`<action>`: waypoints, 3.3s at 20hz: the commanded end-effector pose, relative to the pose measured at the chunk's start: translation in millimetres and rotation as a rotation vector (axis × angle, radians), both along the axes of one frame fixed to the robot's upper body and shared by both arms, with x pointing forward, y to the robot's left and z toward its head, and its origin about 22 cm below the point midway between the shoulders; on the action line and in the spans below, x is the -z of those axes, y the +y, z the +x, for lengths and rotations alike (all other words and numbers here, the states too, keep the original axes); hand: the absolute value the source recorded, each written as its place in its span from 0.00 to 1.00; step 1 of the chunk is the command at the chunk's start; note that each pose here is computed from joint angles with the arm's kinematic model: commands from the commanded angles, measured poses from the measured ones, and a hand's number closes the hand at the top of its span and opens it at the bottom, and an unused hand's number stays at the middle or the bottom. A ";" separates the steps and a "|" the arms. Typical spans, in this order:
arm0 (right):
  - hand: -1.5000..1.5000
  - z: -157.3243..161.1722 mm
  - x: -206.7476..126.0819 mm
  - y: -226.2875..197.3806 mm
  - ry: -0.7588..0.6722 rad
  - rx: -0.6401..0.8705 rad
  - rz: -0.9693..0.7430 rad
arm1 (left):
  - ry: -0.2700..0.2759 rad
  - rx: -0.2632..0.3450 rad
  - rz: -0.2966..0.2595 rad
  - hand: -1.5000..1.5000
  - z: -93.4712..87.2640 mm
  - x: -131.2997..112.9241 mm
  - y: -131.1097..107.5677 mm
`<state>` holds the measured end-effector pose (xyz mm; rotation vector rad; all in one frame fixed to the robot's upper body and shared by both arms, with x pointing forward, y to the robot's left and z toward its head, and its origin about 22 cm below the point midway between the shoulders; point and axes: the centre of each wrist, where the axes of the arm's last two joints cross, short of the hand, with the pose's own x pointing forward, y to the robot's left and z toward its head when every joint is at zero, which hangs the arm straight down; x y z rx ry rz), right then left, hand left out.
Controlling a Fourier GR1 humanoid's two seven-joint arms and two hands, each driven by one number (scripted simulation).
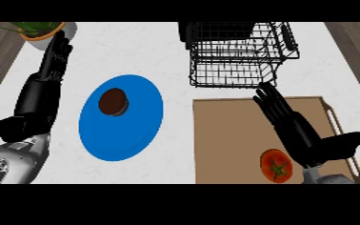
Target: Pick the tomato from the tray and place it in the tiered basket
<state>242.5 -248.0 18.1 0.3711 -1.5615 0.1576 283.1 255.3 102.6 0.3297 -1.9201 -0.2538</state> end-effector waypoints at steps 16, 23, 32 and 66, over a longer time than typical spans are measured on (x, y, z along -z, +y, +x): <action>0.00 -34.5 -46.9 -162.4 -0.470 -0.421 0.274 | 0.249 -0.058 -0.185 0.50 -18.6 79.2 -51.0; 0.00 -48.7 -167.7 -187.7 -0.623 -0.381 -0.375 | 0.273 -0.068 -0.182 0.50 -19.3 75.4 -31.2; 0.00 -97.5 -247.8 -107.1 -0.837 -0.413 -1.107 | 0.280 -0.104 -0.195 0.50 -21.8 77.9 -23.4; 0.00 -150.5 -219.9 -57.2 -0.679 -0.322 -1.577 | 0.273 -0.081 -0.192 0.50 -10.8 68.8 -37.9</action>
